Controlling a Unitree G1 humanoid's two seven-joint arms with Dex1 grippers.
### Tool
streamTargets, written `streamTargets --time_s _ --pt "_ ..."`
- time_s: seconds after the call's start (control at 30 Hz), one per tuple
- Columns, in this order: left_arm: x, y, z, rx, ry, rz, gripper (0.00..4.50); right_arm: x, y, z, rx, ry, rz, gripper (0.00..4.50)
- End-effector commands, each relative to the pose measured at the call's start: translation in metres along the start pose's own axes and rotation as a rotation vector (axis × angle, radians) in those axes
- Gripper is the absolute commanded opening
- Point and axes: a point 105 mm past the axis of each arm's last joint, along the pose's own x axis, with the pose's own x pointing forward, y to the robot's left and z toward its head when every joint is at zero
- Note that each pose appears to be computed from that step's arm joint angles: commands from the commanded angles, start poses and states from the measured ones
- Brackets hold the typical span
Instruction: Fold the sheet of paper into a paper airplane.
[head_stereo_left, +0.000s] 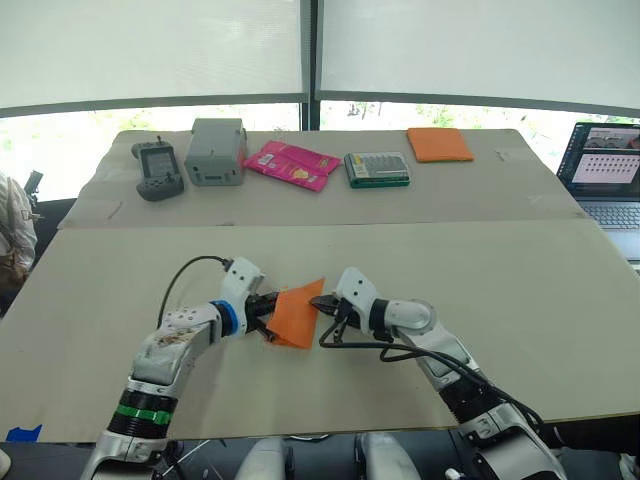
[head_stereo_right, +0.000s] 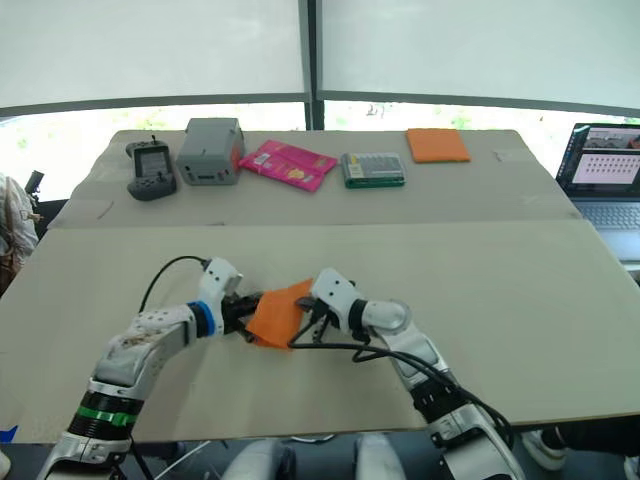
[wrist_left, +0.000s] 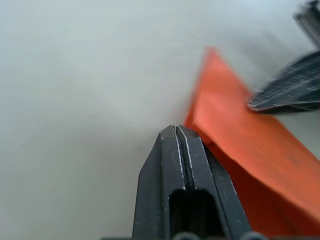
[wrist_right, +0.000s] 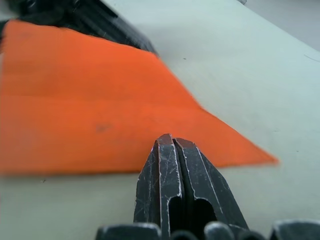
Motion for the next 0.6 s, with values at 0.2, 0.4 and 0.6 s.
streamTargets --time_s 0.2,0.4,0.6 --pt "-0.009 -0.006 0.052 0.062 -0.201 -0.112 0.03 -0.003 0.006 -0.005 -0.023 0.029 0.039 0.0" --pt "-0.005 -0.041 0.055 0.085 -0.2 -0.316 0.03 -0.006 0.008 -0.009 -0.034 0.052 0.045 0.0" --pt "0.008 -0.038 0.021 0.12 -0.039 -0.293 0.03 -0.007 0.003 -0.006 -0.042 0.046 0.011 0.0"
